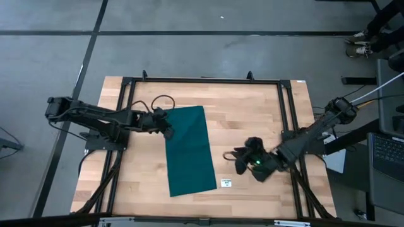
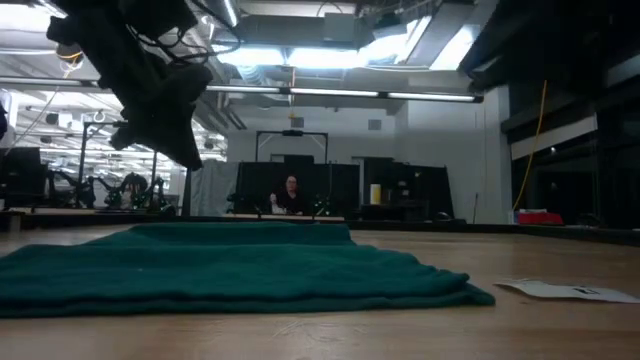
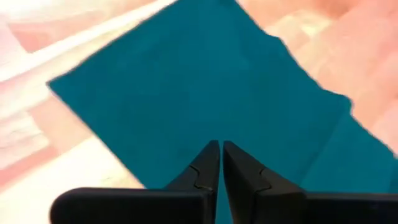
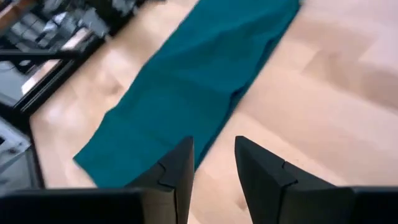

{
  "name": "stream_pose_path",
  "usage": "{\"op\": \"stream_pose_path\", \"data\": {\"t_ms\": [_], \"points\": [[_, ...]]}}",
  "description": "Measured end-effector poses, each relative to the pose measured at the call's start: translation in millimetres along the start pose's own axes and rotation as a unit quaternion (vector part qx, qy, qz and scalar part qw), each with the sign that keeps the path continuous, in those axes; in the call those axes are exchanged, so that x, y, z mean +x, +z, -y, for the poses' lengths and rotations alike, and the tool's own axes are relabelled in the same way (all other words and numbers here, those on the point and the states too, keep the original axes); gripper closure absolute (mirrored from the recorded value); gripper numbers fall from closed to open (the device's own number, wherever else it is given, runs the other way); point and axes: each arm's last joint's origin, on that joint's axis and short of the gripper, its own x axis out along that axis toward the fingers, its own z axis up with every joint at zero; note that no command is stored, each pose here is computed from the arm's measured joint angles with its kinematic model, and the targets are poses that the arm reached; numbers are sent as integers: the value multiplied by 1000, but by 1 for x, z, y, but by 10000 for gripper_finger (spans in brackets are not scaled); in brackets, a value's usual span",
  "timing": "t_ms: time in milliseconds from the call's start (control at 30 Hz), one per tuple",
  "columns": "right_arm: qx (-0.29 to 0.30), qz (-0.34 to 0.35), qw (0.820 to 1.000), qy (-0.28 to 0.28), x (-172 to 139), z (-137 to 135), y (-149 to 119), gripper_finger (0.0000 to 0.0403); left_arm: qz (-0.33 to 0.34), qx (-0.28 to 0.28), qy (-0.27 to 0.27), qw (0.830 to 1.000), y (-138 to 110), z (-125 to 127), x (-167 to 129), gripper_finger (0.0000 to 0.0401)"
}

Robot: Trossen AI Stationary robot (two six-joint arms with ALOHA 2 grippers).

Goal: Fold microfiber towels
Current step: Fold the blue napkin

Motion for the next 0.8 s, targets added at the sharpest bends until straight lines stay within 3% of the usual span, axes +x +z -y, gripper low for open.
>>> {"op": "stream_pose_path", "data": {"t_ms": [133, 500, 667, 800], "points": [[7, -19, 998, 62, 31, 7, 11, 289, -16, 21, 21, 999, -4, -5, 0, 390], [-33, -44, 995, 78, 95, 49, 104, 286, 10, 24, 56, 998, 9, -15, 4, 391], [-39, -100, 992, 67, 131, 74, 116, 290, 9, 36, 67, 997, 17, -23, 8, 393], [-43, -133, 988, 65, 157, 87, 123, 282, -10, 47, 60, 997, 25, -33, 11, 373]]}}
